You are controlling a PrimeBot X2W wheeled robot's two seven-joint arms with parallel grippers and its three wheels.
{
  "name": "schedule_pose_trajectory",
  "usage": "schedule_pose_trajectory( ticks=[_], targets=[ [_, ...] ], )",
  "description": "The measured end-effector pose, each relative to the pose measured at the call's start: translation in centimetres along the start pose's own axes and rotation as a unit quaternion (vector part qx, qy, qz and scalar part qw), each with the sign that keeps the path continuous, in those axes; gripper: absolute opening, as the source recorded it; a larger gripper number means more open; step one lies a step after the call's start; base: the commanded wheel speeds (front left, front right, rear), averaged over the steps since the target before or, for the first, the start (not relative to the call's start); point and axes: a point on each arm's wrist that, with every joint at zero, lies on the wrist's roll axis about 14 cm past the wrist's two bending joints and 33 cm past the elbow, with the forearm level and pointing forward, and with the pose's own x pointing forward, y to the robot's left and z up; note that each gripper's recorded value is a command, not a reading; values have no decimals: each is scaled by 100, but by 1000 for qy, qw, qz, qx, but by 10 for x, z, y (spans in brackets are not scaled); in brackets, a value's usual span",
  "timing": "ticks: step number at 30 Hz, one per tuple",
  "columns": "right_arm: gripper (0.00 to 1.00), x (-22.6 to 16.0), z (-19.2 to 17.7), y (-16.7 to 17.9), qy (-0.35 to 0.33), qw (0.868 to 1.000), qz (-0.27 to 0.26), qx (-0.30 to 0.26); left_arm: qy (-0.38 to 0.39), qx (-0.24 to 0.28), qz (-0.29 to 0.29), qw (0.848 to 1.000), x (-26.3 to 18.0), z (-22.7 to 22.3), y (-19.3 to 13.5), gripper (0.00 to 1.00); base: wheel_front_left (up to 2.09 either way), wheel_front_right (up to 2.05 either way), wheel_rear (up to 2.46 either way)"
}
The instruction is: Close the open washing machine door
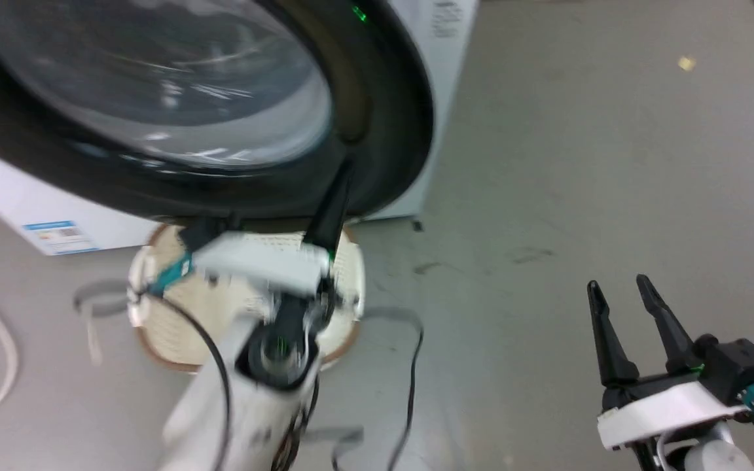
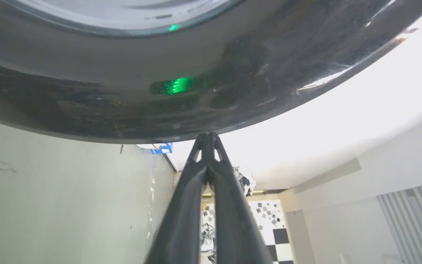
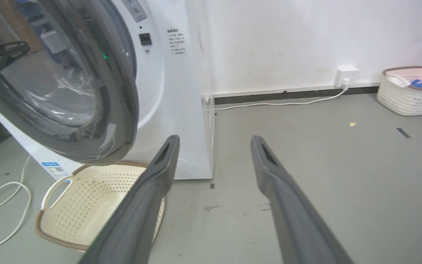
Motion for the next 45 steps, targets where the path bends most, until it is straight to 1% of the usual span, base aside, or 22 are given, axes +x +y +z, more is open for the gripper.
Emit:
schedule_pose_trajectory(
  ticks=[1, 2, 3, 5, 8, 11, 14, 16, 18, 20, 22, 26, 27, 30, 33, 34, 35, 36, 41, 45],
  targets=[
    [100, 1, 2, 4, -5, 1000, 6, 2, -15, 23, 6, 1000, -11, 7, 4, 52, 0, 0, 0],
    [100, 2, 4, 9, -9, 1000, 13, 2, -28, 49, 13, 998, -24, 14, 10, 100, 0, 0, 0],
    [100, 2, 6, 13, -11, 1000, 21, 3, -39, 83, 20, 996, -36, 22, 14, 100, 0, 0, 0],
    [100, 3, 8, 24, -16, 999, 38, 7, -54, 178, 25, 982, -62, 39, 17, 100, 0, 0, 0],
    [100, 4, 10, 41, -22, 998, 64, 10, -78, 305, 28, 949, -97, 68, 12, 100, 0, 0, 0],
    [100, 3, 15, 58, -31, 995, 89, 13, -128, 404, 21, 905, -129, 96, -11, 100, 0, 0, 0],
    [100, 1, 20, 73, -38, 993, 112, 17, -160, 504, 26, 849, -159, 107, -29, 100, 0, 0, 0],
    [100, -2, 23, 82, -43, 991, 126, 18, -171, 564, 37, 807, -176, 108, -36, 100, 0, 0, 0],
    [100, -5, 25, 88, -46, 989, 136, 18, -185, 605, 56, 773, -191, 110, -39, 100, 0, 0, 0],
    [100, -8, 26, 94, -47, 988, 146, 17, -182, 651, 74, 733, -204, 107, -38, 100, 0, 0, 0],
    [100, -11, 26, 99, -48, 987, 153, 17, -189, 672, 87, 711, -213, 105, -39, 100, 0, 0, 0],
    [100, -17, 25, 108, -47, 984, 169, 15, -185, 707, 106, 674, -226, 97, -36, 100, 0, 0, 0],
    [100, -18, 25, 110, -47, 984, 173, 15, -185, 709, 110, 672, -229, 96, -34, 100, 0, 0, 0],
    [100, -21, 25, 119, -46, 981, 187, 18, -196, 701, 131, 673, -239, 96, -28, 100, 0, 0, 0],
    [100, -23, 25, 129, -46, 978, 202, 20, -206, 703, 149, 664, -248, 104, -26, 100, 0, 0, 0],
    [87, -24, 25, 133, -46, 977, 207, 22, -208, 703, 152, 663, -249, 105, -26, 100, 0, 0, 0],
    [87, -24, 25, 136, -45, 976, 212, 24, -209, 703, 156, 662, -251, 106, -25, 100, 0, 0, 0],
    [0, -24, 24, 139, -44, 975, 217, 23, -210, 702, 159, 662, -252, 107, -24, 100, 0, 0, 0],
    [0, -21, 16, 156, -30, 965, 260, 10, -197, 704, 174, 660, -253, 109, -12, 100, 0, 0, 0],
    [0, 4, 18, 166, -29, 955, 293, -14, -181, 707, 182, 658, -246, 110, -2, 100, 0, 0, 0]
  ],
)
